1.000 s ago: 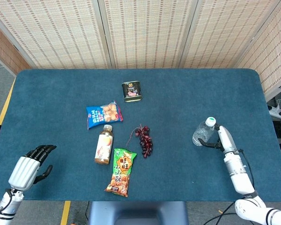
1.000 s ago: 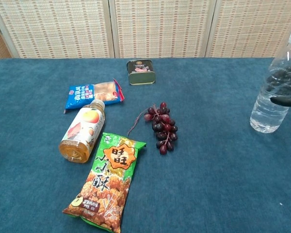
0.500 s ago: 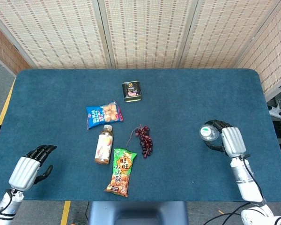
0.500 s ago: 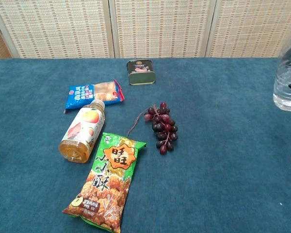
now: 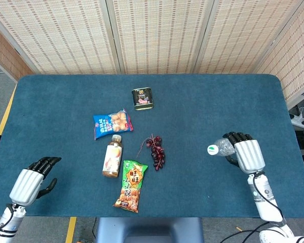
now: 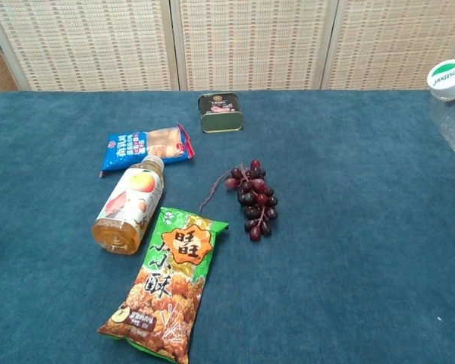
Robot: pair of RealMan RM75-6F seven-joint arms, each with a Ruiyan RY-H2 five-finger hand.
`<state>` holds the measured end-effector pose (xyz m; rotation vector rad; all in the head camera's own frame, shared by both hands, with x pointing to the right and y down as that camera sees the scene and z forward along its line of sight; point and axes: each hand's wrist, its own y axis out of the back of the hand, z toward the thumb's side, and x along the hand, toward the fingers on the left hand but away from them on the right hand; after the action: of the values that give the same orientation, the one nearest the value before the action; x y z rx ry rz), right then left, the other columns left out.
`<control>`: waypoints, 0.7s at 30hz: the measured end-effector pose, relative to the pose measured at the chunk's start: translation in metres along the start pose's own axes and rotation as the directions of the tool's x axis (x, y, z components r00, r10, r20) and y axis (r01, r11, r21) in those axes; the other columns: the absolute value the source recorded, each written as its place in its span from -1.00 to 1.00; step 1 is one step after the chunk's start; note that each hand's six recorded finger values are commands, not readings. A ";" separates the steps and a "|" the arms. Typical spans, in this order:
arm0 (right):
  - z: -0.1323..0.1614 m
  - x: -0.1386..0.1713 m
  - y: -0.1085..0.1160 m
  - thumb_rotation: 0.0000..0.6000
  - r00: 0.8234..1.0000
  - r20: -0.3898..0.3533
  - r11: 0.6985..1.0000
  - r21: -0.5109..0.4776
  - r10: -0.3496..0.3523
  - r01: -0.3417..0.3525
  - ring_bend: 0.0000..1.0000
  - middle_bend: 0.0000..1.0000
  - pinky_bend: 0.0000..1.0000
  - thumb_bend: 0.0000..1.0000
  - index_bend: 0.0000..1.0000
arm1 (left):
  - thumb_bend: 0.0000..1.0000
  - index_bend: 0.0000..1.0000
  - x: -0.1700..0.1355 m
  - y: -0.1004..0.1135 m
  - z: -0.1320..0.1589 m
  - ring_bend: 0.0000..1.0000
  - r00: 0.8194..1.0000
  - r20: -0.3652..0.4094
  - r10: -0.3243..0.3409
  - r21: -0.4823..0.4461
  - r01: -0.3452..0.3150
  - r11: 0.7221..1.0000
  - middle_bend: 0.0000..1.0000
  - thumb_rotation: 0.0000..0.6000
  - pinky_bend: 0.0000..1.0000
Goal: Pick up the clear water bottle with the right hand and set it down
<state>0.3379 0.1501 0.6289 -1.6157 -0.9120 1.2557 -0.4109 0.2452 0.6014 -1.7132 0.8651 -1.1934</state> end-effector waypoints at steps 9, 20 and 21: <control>0.020 0.004 -0.001 1.00 0.980 -0.183 0.788 -0.590 0.083 -0.177 0.05 0.41 -0.08 0.10 0.61 | -0.24 -0.66 -0.001 0.002 -0.001 -0.59 1.000 -0.005 0.006 -0.010 -0.006 1.000 -0.58 1.00 -0.15; -0.006 -0.004 -0.012 1.00 0.985 -0.143 0.757 -0.631 0.100 -0.169 0.05 0.42 -0.08 0.11 0.61 | -0.24 -0.66 -0.001 0.002 0.000 -0.59 1.000 -0.003 0.007 -0.005 -0.007 1.000 -0.58 1.00 -0.15; -0.008 -0.005 -0.013 1.00 0.987 -0.134 0.793 -0.589 0.091 -0.153 0.05 0.42 -0.08 0.11 0.62 | -0.24 -0.66 -0.001 0.002 0.000 -0.59 1.000 -0.004 0.007 -0.006 -0.007 1.000 -0.58 1.00 -0.15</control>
<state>0.3445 0.1481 0.6436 -2.2438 -1.2406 1.0045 -0.4115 0.2450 0.5995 -1.7120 0.8775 -1.1903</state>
